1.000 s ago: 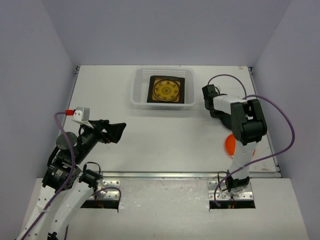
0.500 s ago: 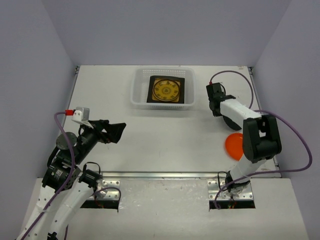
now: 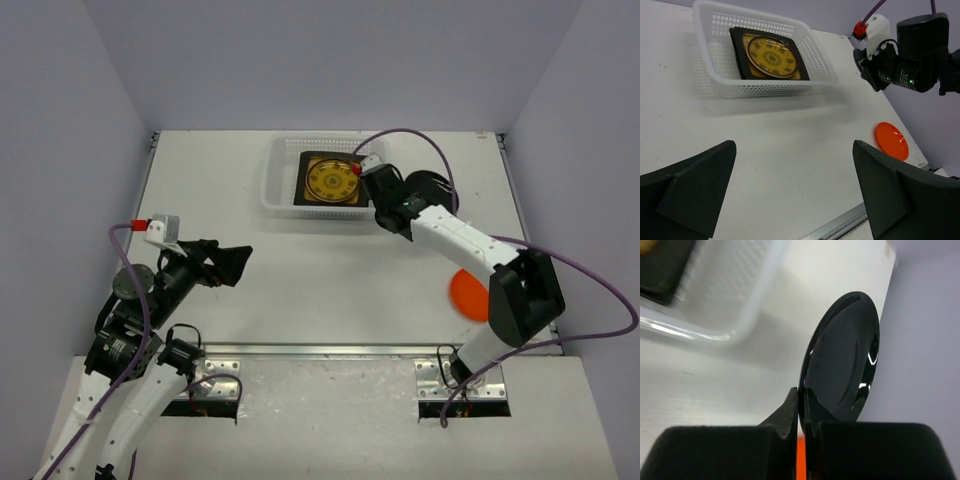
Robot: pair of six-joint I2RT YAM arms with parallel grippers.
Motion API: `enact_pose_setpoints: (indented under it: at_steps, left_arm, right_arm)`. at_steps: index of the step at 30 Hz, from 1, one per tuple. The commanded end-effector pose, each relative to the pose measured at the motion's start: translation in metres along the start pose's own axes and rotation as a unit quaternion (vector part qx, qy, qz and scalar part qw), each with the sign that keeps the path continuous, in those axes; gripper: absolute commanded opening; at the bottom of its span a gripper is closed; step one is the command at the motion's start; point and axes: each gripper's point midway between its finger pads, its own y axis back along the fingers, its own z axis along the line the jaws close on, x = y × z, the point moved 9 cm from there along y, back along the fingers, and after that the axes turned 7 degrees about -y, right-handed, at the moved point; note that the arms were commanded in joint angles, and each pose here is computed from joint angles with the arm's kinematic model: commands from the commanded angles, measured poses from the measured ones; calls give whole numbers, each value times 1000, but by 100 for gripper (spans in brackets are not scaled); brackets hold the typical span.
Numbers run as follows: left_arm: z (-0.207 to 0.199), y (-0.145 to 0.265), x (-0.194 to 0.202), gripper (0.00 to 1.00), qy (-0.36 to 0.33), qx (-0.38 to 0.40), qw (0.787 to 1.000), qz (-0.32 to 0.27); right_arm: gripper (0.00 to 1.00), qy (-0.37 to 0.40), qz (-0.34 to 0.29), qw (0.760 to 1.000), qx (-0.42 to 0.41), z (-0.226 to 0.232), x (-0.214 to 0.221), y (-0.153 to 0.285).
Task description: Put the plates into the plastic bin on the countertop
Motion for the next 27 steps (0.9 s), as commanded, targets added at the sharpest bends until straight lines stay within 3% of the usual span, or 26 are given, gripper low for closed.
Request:
enact_pose_setpoints:
  at_steps: [1,9,18,19,20,22,25,27]
  left_arm:
    - [-3,0,-7,100,-3,9,1000,-22]
    - [-1,-1,-7,100,-2,-1,1000,-21]
    - [-1,-2,-6,100,-5,4,1000,-17]
    - [-2,-2,-6,100,-5,5,1000,-18]
    - [-2,-2,-6,100,-5,5,1000,-17]
    - [-2,-2,-6,100,-5,5,1000,-16]
    - [-2,-1,-6,100,-5,4,1000,-18]
    - [-2,-1,-6,100,-4,4,1000,-19]
  right_arm:
    - [0,81,-160,982,-58,27,-83,33]
    - [0,193,-217,952,-97,116,-147,-2]
    - [3,202,-181,957,-100,141,-163,-24]
    - [7,200,-181,958,-101,140,-164,-23]
    - [26,199,-181,958,-99,140,-164,-23]
    - [42,197,-180,958,-101,139,-165,-21]
    - [82,180,-182,961,-103,130,-168,-12]
    - [91,165,-184,963,-108,124,-171,-5]
